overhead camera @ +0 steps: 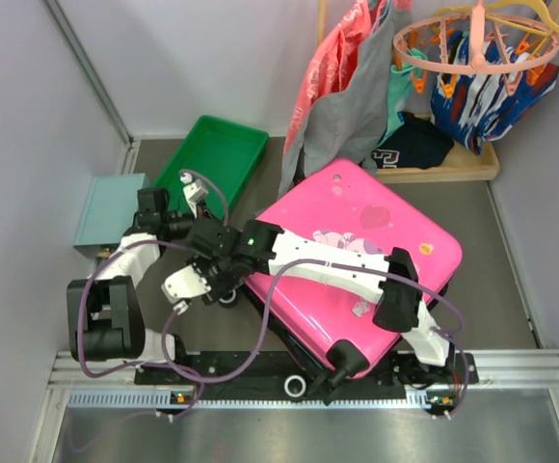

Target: Open, take out, and arrange the luggage

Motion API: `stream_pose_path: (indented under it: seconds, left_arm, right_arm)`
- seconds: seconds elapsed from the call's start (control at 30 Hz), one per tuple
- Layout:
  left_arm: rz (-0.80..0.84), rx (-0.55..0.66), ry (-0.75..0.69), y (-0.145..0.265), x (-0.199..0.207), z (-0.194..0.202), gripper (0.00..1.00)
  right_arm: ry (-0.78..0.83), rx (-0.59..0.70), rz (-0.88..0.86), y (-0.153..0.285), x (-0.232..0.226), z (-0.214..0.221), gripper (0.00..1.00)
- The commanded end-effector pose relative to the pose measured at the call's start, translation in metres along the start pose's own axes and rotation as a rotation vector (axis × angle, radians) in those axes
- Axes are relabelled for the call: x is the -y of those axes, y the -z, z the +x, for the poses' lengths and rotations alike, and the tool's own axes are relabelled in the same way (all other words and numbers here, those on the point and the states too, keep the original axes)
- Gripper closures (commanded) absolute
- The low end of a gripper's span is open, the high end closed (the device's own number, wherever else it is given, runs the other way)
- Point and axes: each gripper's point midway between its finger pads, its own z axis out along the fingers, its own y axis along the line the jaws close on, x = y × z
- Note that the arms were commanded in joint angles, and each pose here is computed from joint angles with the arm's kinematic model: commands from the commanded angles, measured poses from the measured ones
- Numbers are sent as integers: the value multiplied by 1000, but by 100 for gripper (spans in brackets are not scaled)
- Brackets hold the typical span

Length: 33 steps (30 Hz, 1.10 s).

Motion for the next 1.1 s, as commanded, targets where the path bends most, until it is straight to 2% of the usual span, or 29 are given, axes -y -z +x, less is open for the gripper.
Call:
stream_pose_path:
  seconds: [0.0,0.23,0.43,0.5,0.7,0.87,1.07]
  left_arm:
    - [-98,105,-357,12,-18,-75,100]
    - [-95,115,-393,6,-13,-81,100]
    - [-113,115,-417,-16,-22,-87,100]
    - [-94,95,-423,-37,-18,-83,100]
    - [-165,130,-389,-61,-50,-92,100]
    - [-232,126,-433,-73,-71,-99,100]
    - [-149,168,-441,-88,-54,-111,100]
  right_arm:
    - [69,281,-269,59,-99,-106,100]
    - [88,380,-385,93,-136,-132,100]
    - [64,352,-437,95,-153,-127,100]
    - [61,347,-448,94,-155,-127,100]
    - [64,336,-454,92,-158,-127,100]
    - [67,334,-460,92,-159,-126,100]
    - [60,293,-441,89,-157,-118,100]
